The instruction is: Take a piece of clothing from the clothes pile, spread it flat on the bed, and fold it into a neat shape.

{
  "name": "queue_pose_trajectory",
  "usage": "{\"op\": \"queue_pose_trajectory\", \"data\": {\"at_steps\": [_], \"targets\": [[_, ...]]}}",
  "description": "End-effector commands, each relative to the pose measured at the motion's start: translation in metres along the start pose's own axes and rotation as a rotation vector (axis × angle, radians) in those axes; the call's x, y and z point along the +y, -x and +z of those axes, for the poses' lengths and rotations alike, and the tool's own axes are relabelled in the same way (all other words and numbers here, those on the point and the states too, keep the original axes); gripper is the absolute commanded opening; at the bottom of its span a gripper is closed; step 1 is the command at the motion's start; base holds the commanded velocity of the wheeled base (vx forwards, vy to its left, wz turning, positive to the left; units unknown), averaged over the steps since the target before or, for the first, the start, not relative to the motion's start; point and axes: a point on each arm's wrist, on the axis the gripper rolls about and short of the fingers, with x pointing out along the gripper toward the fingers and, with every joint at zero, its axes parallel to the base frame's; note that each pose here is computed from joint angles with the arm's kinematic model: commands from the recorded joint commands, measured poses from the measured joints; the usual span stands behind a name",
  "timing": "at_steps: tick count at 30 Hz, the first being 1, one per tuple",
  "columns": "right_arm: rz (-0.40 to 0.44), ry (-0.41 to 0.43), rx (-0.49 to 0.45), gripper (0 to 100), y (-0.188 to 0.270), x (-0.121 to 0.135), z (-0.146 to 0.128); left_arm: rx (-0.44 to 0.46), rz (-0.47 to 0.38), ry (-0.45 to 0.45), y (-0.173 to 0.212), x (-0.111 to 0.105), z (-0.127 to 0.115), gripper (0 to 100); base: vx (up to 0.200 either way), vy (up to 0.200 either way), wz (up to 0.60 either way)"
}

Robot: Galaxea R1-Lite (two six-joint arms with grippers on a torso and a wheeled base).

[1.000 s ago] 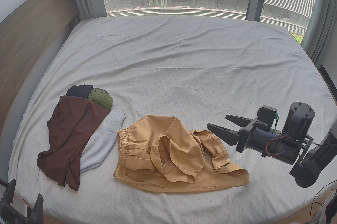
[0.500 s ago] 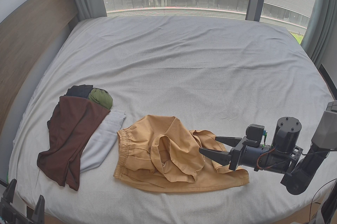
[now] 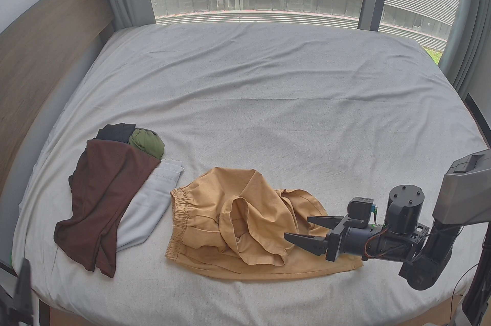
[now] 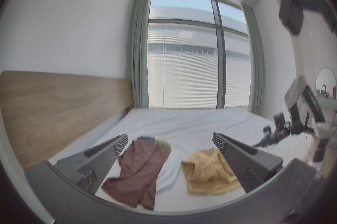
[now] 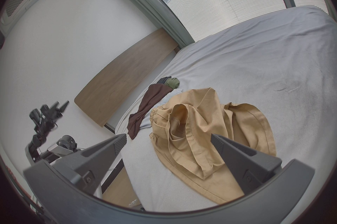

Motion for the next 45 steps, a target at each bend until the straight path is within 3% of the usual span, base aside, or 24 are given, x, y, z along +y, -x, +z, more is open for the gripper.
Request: {"op": "queue_pose_trajectory", "data": {"at_steps": [1, 4, 5, 7, 16, 20, 32, 45], "targets": [[0.020, -0.006, 0.039, 100, -0.001, 0.003, -0.008, -0.033, -0.129, 0.110, -0.057, -0.002, 0.109, 100, 0.000, 0.000, 0.00], [0.018, -0.005, 0.034, 100, 0.000, 0.003, -0.007, 0.147, -0.236, 0.161, -0.080, -0.004, 0.091, 100, 0.000, 0.000, 0.00], [0.018, -0.005, 0.034, 100, 0.000, 0.003, -0.007, 0.147, -0.236, 0.161, -0.080, -0.004, 0.091, 100, 0.000, 0.000, 0.00], [0.019, -0.005, 0.032, 100, 0.000, 0.004, -0.007, 0.286, -0.298, 0.234, -0.106, -0.008, 0.076, 100, 0.000, 0.000, 0.00], [0.020, -0.005, 0.033, 100, 0.000, 0.004, -0.007, 0.481, -0.399, 0.283, -0.181, -0.016, 0.041, 100, 0.000, 0.000, 0.00], [0.020, -0.003, 0.025, 100, -0.001, 0.003, -0.005, 0.603, -0.424, 0.331, -0.207, -0.018, 0.010, 100, 0.000, 0.000, 0.00], [0.018, -0.004, 0.031, 100, -0.002, 0.003, -0.007, 0.743, -0.378, 0.418, -0.232, -0.016, -0.031, 100, 0.000, 0.000, 0.00], [0.012, -0.004, 0.028, 100, -0.002, 0.002, -0.007, 0.828, -0.359, 0.480, -0.251, -0.021, -0.075, 100, 0.000, 0.000, 0.00]]}}
